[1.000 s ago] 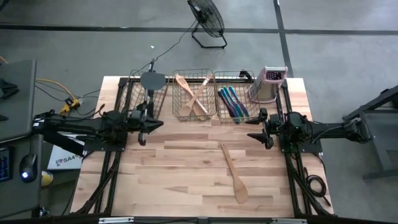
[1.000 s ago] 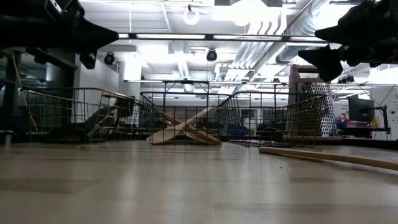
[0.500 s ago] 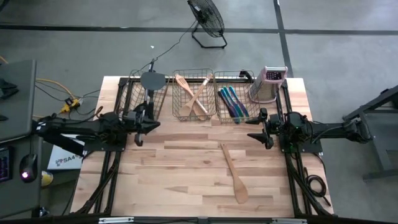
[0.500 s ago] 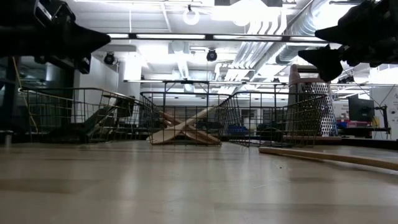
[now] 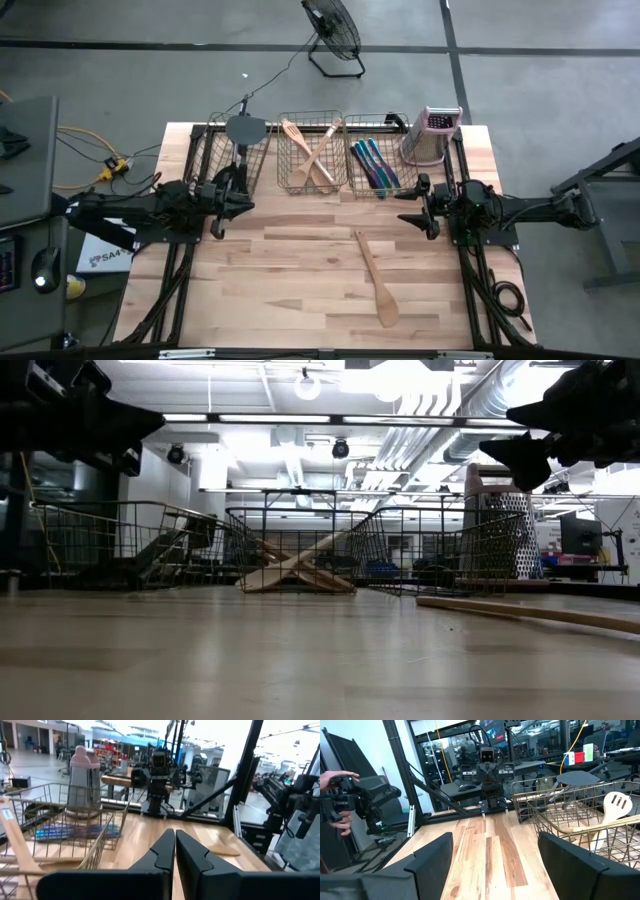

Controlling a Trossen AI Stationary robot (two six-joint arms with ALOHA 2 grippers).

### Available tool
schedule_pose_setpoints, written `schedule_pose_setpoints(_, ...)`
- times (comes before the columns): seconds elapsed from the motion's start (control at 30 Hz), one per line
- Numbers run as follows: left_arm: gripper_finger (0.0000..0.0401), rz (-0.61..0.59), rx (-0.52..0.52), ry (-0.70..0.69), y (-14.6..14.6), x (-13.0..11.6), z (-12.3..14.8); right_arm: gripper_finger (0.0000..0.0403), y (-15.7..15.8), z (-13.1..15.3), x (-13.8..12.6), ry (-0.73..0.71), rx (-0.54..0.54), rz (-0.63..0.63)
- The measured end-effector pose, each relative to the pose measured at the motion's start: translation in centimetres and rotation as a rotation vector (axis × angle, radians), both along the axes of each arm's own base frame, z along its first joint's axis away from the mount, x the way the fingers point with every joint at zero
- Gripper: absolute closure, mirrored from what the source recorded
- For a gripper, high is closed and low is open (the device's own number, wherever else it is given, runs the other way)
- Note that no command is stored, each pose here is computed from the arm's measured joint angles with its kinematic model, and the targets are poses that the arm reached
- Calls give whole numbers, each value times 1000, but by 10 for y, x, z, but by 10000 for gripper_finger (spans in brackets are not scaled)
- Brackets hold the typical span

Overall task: Pick & Place Kitchen Items
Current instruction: Put the brown serving spoon into the middle wire basket

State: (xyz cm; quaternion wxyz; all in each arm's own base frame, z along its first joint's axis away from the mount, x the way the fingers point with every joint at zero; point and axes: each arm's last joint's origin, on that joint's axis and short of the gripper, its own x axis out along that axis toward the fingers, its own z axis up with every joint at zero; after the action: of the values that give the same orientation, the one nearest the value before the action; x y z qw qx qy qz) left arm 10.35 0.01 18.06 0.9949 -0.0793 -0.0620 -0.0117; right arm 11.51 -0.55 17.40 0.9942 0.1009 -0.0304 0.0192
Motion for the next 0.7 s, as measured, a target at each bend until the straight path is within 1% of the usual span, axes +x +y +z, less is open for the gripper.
schedule_pose_setpoints(0.17, 386, 0, 0, 30, 0, -7, -5, 117, 0, 0, 0, 0, 0, 0)
schedule_pose_setpoints(0.27, 386, 1, 0, 72, 0, -6, -9, 117, 0, 0, 0, 0, 0, -1)
schedule_pose_setpoints(0.33, 386, -6, 0, 72, 0, -6, -9, 117, 0, 0, 0, 0, 0, 0)
schedule_pose_setpoints(0.4, 386, -12, 9, 73, 0, -6, -9, 117, 0, 0, 0, 0, 0, -1)
schedule_pose_setpoints(0.5, 386, -10, 27, 114, 0, -6, -13, 117, 0, 0, 0, 0, 0, 0)
schedule_pose_setpoints(0.7, 386, 9, 28, 111, 0, -6, -13, 117, 0, 0, 0, 0, 0, -1)
